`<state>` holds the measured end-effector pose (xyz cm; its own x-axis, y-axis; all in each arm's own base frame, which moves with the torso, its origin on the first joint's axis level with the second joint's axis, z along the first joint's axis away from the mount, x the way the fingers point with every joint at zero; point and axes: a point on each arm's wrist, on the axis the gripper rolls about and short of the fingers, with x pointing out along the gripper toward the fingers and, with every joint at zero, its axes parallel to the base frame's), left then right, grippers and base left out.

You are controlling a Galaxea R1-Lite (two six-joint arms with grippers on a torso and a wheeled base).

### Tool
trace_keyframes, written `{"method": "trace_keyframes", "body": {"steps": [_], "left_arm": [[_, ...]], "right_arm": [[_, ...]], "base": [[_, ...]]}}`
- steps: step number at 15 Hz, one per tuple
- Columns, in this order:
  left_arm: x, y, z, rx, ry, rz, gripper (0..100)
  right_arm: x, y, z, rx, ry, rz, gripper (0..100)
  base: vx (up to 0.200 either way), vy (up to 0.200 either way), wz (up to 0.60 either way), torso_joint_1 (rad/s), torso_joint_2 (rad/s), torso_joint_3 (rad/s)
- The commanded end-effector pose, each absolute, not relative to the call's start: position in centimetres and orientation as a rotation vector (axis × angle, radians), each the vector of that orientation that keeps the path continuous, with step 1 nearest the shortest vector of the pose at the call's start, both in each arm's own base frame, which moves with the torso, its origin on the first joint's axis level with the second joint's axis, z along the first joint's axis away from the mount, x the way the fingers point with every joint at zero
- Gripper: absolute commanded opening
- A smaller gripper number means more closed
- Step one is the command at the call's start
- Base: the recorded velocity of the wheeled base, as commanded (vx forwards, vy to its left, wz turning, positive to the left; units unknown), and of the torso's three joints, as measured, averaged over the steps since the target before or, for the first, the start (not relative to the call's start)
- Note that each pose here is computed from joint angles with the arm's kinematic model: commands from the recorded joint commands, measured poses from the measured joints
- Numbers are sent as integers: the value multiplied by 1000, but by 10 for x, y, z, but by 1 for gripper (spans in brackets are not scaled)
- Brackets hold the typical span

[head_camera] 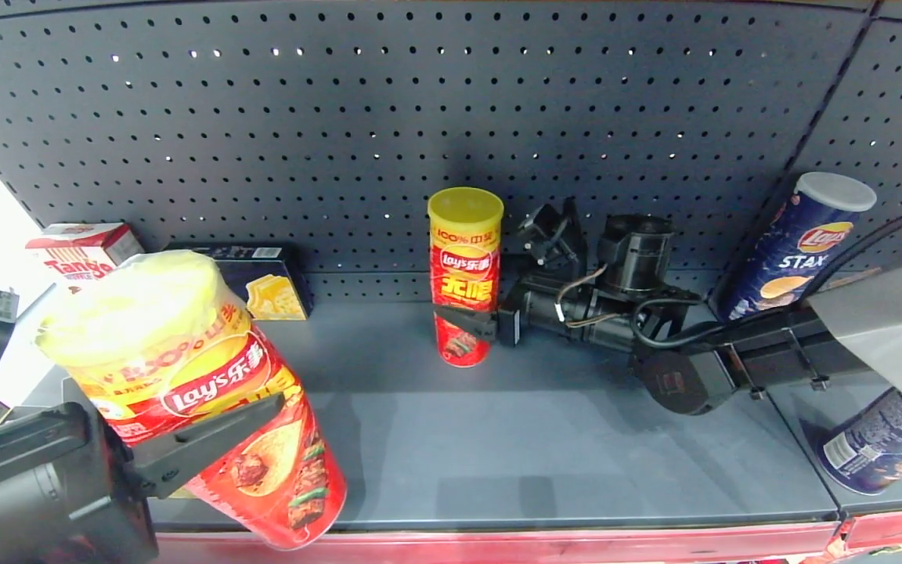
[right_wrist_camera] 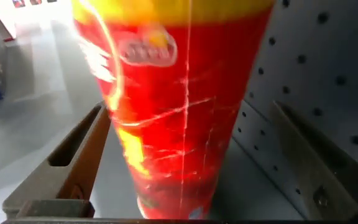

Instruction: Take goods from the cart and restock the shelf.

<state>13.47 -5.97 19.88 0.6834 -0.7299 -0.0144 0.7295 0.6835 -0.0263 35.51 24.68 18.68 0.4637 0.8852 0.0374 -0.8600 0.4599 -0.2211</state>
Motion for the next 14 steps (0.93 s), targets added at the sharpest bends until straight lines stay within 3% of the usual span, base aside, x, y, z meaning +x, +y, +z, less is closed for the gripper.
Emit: {"method": "trace_keyframes", "body": {"steps": [1, 2, 10, 14], "left_arm": [[135, -60, 199, -20, 25, -817, 0], [135, -60, 198, -20, 27, -819, 0], [135, -58, 199, -18, 23, -807, 0], [136, -58, 201, -18, 17, -807, 0]], "right_arm": [[363, 255, 173, -181, -133, 1087, 100], [364, 256, 172, -182, -139, 1091, 0], [352, 245, 182, -181, -150, 1114, 0], [315, 228, 214, -178, -195, 1122, 0]], "base": [[0, 0, 0, 0, 0, 0], [0, 0, 0, 0, 0, 0], [0, 0, 0, 0, 0, 0], [0, 0, 0, 0, 0, 0]]}}
